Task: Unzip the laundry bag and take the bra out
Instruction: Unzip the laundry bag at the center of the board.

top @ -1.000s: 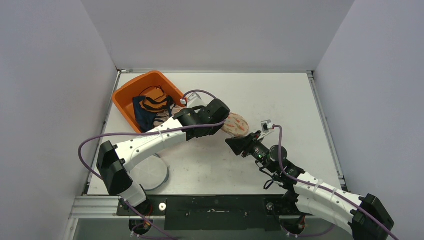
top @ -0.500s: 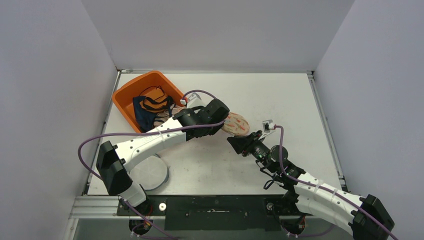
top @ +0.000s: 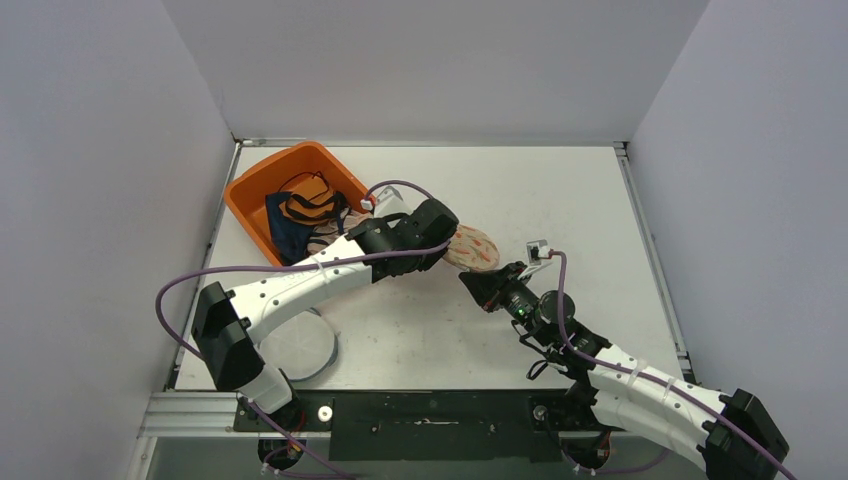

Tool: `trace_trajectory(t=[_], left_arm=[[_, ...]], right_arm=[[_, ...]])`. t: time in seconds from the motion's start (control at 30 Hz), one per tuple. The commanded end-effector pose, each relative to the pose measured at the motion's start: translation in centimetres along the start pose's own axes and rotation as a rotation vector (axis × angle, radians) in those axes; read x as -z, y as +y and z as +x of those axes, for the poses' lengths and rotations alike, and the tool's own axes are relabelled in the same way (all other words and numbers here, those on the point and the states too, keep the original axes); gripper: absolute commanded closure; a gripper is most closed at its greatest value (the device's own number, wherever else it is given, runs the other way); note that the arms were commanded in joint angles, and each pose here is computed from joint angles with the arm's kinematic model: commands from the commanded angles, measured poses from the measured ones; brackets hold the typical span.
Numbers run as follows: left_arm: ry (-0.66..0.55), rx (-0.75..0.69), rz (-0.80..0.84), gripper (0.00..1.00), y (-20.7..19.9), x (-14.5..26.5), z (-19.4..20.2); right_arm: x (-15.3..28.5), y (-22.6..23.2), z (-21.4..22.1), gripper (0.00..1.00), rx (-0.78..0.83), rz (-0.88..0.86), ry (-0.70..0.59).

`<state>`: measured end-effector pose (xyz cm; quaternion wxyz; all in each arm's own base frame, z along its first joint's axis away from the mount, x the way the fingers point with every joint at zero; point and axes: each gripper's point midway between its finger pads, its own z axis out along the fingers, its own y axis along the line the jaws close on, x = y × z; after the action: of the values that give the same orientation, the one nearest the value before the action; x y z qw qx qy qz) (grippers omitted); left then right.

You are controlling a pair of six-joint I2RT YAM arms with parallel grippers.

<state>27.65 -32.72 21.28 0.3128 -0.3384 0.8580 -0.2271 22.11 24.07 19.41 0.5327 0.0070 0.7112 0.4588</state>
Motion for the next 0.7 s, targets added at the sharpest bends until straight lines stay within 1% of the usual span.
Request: trace_trajectory(t=[0.0,0.17,0.3,0.33,0.43,0.57,0.67], left_arm=[[-0.004,0.019,0.062,1.0,-1.2,1.5,-1.0],[-0.017,-0.016,0.09,1.0,-1.5,1.6,-1.3],[-0.009,-0.083,0.162,1.0,-2.6,1.4,-0.8],[-0.003,-0.09,0.2,1.0,-3.2,1.5,-0.6],[0.023,-0.116,0.255,1.0,-3.6,1.1,0.3],[0.063,-0.165,0.315,1.0,-4.2,0.7,1.6],[0.096,-0.232,0.379,1.0,-4.7,0.4,2.9]], right_arm=[[-0.5,2.0,-3.0,0.95,-0.009,-0.039,-0.091],[0.1,0.7,-2.2,0.95,0.047,0.019,-0.046],[1.5,-0.7,-2.0,0.95,0.114,0.09,-0.015],[1.9,-1.5,-1.5,0.95,0.136,0.123,0.009],[3.3,-2.7,-1.6,0.95,0.178,0.177,0.025],[5.0,-4.8,-1.1,0.95,0.205,0.276,0.05],[6.1,-5.9,-1.0,0.95,0.201,0.323,0.045]])
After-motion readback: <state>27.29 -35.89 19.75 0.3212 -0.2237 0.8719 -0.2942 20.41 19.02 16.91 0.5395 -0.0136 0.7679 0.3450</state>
